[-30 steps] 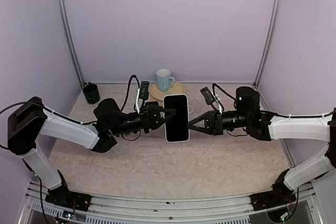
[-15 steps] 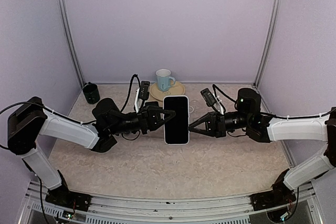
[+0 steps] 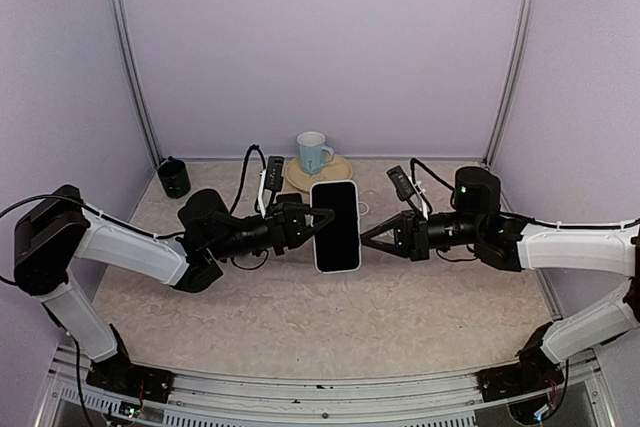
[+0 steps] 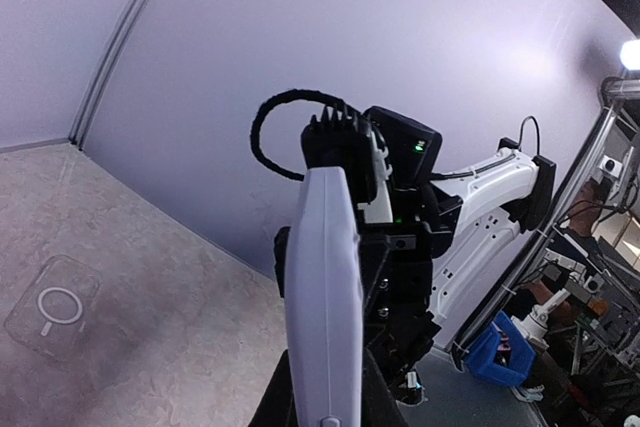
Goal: Put the phone into the phone case
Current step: Adjust the phone with the phone case, then pass from the left arm to the right
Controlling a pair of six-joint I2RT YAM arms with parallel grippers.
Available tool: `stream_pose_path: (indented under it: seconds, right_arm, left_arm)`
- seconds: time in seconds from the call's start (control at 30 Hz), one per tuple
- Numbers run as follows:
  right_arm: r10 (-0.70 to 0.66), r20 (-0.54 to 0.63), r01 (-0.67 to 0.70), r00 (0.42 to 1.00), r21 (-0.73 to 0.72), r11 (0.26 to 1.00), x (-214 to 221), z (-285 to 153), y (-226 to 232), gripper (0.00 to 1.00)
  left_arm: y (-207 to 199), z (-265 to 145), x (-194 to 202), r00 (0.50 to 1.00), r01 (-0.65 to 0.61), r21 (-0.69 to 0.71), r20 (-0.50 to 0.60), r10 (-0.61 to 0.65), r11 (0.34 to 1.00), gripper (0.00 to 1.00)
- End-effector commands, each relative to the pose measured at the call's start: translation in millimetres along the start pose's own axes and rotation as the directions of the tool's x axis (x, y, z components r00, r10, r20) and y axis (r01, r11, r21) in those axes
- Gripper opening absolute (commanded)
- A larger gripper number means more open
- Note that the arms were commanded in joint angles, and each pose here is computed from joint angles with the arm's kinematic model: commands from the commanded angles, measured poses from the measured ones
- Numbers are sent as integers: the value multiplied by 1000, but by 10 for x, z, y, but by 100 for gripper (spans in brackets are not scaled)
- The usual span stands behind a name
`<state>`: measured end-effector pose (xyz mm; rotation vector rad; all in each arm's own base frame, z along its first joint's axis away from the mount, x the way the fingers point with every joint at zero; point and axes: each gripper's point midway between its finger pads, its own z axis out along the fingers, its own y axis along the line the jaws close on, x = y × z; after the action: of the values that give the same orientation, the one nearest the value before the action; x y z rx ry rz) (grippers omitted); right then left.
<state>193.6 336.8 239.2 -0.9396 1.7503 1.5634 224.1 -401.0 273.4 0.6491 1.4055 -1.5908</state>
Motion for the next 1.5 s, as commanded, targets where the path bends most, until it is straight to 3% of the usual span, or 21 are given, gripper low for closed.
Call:
stream_pose_path:
  seconds: [0.0, 0.23, 0.4, 0.43, 0.53, 0.73, 0.9, 1.17, 1.37, 1.47]
  right_arm:
    - [-68, 51, 64, 996, 69, 996, -192, -53, 58, 0]
    - [-102, 98, 89, 990, 120, 989, -308, -125, 72, 0]
    - [-39, 42, 33, 998, 143, 989, -208, -39, -95, 0]
    - [-17, 29, 13, 999, 138, 990, -168, -8, -125, 9]
    - [28, 2, -28, 1000, 112, 993, -62, 60, -182, 22]
    - [32, 3, -32, 999, 120, 992, -45, 80, -231, 44]
    - [7, -23, -6, 1000, 25, 1000, -34, 100, -66, 60]
    - [10, -50, -8, 999, 27, 1000, -34, 156, -125, 59]
    - [20, -44, -21, 999, -26, 999, -51, 200, -87, 48]
    - [25, -49, -27, 998, -54, 998, -49, 216, -55, 37]
  left_arm:
    - [62, -40, -224, 993, -57, -104, 94, 67, 993, 0]
    - [140, -93, -232, 991, -42, -149, 118, 60, 988, 0]
    - [96, -102, -236, 990, -51, -124, 124, 66, 991, 0]
    - [67, -99, -235, 990, -54, -108, 123, 67, 993, 0]
    - [12, -96, -244, 990, -59, -76, 126, 69, 995, 0]
    - [23, -96, -247, 990, -46, -82, 128, 57, 996, 0]
    - [-14, -24, -163, 997, -12, -25, 82, 14, 1000, 0]
    - [-45, 44, -48, 998, 51, 40, 45, -52, 998, 0]
    - [-25, 73, 23, 996, 82, 41, 32, -83, 996, 0]
    - [-10, 84, 72, 995, 94, 38, 23, -95, 995, 0]
